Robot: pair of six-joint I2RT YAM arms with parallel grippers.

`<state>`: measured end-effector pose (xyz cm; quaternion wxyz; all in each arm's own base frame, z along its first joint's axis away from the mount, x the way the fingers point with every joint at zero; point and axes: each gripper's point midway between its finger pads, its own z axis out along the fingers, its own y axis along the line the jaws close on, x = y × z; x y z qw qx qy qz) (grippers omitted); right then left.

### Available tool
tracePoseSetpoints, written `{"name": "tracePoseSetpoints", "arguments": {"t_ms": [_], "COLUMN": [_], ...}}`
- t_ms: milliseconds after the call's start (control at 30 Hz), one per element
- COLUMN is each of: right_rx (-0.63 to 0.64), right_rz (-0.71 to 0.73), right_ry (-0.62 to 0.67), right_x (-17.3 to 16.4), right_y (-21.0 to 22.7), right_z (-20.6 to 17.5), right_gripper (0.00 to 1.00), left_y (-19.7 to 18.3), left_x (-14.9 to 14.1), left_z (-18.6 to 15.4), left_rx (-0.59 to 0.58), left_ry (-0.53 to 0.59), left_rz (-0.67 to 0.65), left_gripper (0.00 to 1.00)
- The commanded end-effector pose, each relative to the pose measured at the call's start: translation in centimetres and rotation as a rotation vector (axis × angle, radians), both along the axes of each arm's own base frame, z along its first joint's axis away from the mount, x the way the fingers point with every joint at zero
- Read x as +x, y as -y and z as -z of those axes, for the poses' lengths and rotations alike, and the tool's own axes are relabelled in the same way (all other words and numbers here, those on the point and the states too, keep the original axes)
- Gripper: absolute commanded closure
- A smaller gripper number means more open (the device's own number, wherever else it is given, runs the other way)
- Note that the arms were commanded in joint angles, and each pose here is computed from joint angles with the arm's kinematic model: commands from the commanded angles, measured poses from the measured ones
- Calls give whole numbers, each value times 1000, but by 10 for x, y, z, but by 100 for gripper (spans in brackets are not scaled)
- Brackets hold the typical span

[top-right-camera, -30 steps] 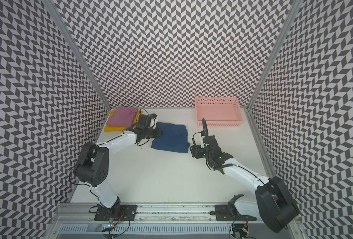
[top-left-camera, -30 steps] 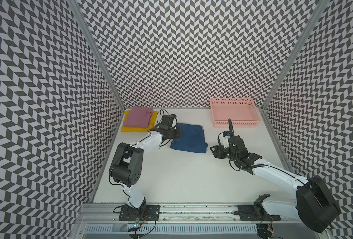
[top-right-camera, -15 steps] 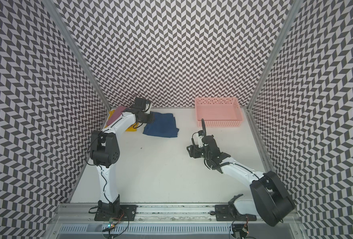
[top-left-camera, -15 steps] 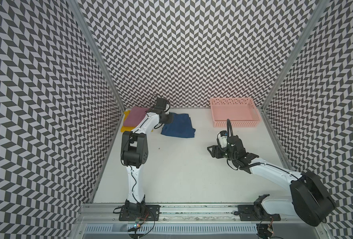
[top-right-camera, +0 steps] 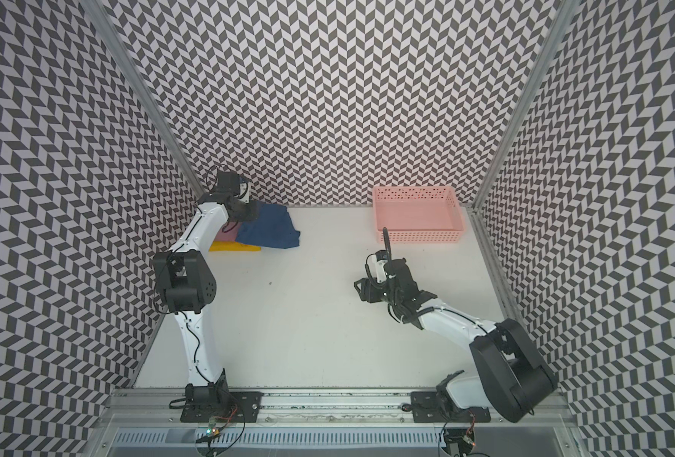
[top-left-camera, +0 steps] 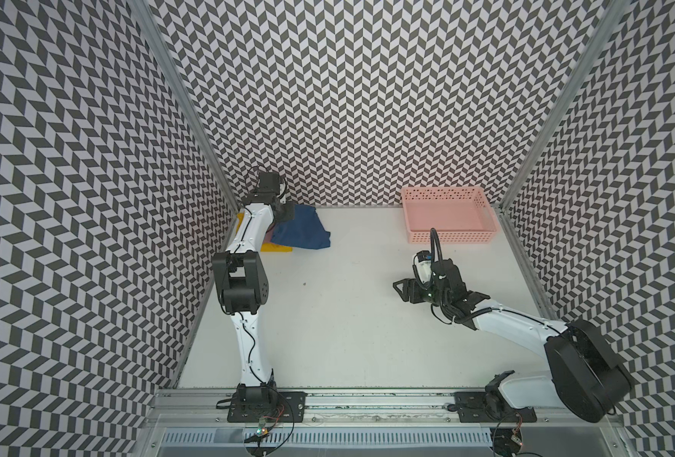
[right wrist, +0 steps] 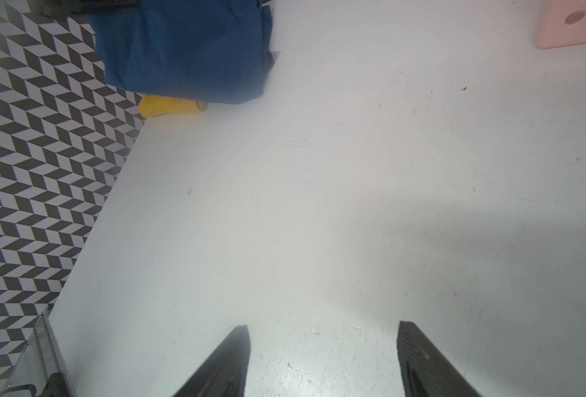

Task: Fold and stack t-shirts
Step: Place the T-shirt at the t-shirt.

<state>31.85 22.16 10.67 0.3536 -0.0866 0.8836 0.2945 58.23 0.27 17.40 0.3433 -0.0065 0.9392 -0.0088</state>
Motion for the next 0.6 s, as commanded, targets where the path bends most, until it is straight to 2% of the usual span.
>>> {"name": "tracePoseSetpoints", "arguments": {"t_ms": [0,233,567], "right_rx": [36,33,23], "right_rz": [-7,-9,-17], "right_ry": [39,22,-2], "right_x": [10,13,20], "right_y": [-7,-9,-14], "right_z": [-10,-4,3], "right_gripper": [31,32,33], "left_y": [3,-23,-73], "left_x": [18,36,35], "left_z": [-4,-15,-52], "left_rx": [53,119,163], "left_ry": [30,58,144], "left_rz": [19,-19,-135], "left_gripper": [100,100,100]}}
